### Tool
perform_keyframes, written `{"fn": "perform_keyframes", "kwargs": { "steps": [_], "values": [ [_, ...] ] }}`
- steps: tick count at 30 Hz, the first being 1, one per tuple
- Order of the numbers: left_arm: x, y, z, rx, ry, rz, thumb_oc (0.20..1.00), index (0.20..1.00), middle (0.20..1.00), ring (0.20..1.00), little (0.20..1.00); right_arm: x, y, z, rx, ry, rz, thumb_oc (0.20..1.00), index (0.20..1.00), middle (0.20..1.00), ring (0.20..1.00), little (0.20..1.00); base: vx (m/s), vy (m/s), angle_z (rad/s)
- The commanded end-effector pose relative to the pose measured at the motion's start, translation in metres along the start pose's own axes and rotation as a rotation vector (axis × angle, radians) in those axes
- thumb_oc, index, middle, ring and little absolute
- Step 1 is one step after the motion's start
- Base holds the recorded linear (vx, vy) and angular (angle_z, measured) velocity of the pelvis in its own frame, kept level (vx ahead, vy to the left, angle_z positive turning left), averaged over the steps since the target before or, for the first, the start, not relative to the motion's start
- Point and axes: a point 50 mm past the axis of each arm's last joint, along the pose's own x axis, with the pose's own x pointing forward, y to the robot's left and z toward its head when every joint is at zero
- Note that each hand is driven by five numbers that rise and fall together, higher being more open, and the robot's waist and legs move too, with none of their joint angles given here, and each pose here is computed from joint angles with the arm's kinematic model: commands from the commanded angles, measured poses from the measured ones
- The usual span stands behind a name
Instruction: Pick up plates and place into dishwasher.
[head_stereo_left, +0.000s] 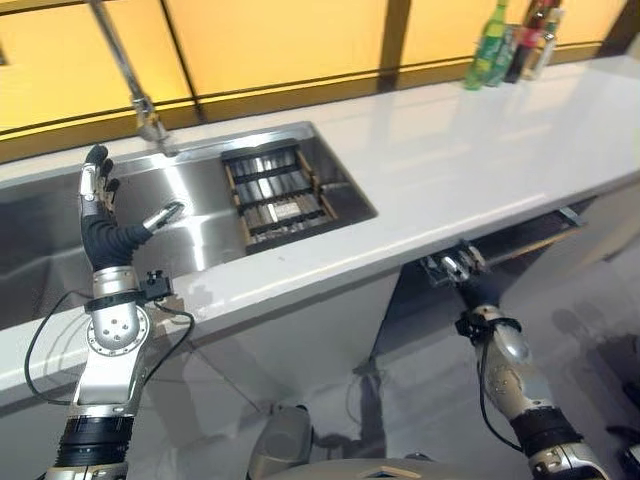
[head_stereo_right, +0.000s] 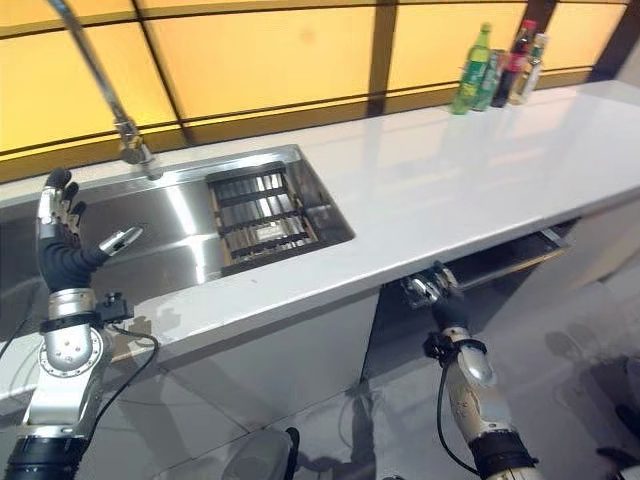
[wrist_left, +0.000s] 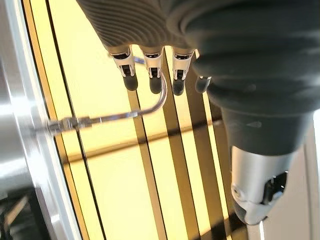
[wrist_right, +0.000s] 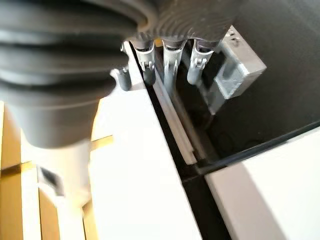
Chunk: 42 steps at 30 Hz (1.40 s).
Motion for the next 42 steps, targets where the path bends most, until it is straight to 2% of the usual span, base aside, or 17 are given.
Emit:
{"fn": "perform_keyframes", "kwargs": {
  "steps": [1,16,27,37,42],
  "values": [
    [0.019,0.007,0.028,-0.012,-0.159,-0.019,1.0,1.0,1.0,1.0,1.0,0.036,0.062,0.054,0.009,-0.233,0.227,1.0,1.0,1.0,1.0,1.0,-0.12,-0.01,-0.02],
    [0.02,-0.02,0.024,-0.078,-0.167,-0.042,1.0,1.0,1.0,1.0,1.0,0.019,0.047,0.036,-0.071,-0.175,0.185,1.0,1.0,1.0,1.0,1.0,-0.21,-0.015,-0.12],
    [0.018,-0.021,0.024,-0.093,-0.165,0.014,1.0,1.0,1.0,1.0,1.0,-0.001,0.019,0.021,-0.227,-0.097,-0.019,1.0,1.0,1.0,1.0,1.0,-0.18,-0.038,-0.23],
    [0.016,-0.012,0.021,-0.119,-0.137,0.081,1.0,1.0,1.0,1.0,1.0,-0.009,0.033,0.085,-0.314,-0.387,-0.059,1.0,1.0,1.0,1.0,1.0,-0.08,-0.04,-0.26],
    [0.017,-0.015,0.023,-0.193,-0.136,0.084,1.0,1.0,1.0,1.0,1.0,-0.012,0.057,0.121,-0.339,-0.572,0.057,1.0,1.0,1.0,1.0,1.0,0.11,0.047,0.3]
  ]
}}
